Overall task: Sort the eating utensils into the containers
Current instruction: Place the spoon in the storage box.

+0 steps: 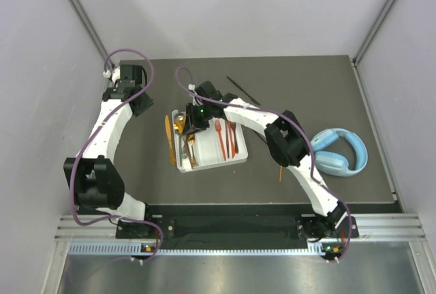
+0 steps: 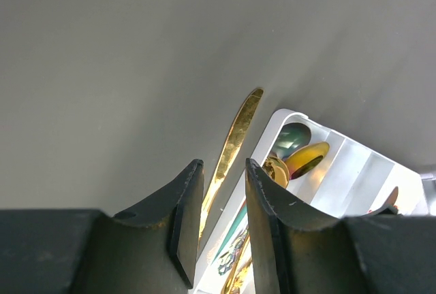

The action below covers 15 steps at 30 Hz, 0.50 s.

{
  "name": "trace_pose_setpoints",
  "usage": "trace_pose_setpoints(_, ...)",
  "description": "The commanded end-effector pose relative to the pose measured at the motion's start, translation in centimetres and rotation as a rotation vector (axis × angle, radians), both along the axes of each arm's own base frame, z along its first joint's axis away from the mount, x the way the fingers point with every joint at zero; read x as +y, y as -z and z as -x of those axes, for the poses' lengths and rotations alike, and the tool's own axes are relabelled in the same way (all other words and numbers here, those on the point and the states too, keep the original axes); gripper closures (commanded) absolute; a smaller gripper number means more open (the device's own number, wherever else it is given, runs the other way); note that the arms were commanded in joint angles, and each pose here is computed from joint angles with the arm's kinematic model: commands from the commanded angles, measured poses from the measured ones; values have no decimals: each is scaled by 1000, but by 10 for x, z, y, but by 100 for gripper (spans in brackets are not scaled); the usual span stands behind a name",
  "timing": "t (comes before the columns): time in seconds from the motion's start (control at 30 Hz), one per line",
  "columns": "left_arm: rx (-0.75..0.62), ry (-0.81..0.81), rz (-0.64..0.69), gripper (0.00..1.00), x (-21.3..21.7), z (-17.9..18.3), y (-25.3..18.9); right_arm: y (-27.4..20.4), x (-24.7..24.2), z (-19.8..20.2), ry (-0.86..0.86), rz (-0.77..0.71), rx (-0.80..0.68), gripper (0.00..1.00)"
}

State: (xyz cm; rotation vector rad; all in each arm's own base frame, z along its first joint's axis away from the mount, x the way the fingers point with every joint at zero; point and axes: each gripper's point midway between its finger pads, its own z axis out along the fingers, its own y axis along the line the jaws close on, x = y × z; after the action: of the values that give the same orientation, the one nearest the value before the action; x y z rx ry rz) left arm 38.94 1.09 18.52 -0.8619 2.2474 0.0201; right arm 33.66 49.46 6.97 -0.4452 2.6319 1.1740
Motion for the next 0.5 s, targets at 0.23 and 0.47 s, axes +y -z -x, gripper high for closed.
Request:
trace_pose_setpoints(0.23,-13,41,53,64,-12,-9,5,-133,-146,-89,258,43,-322,68)
trace_pose_setpoints(0.47,54,106,91,64,-27,-14,28,-72,-276,-122,183,416,-282,67)
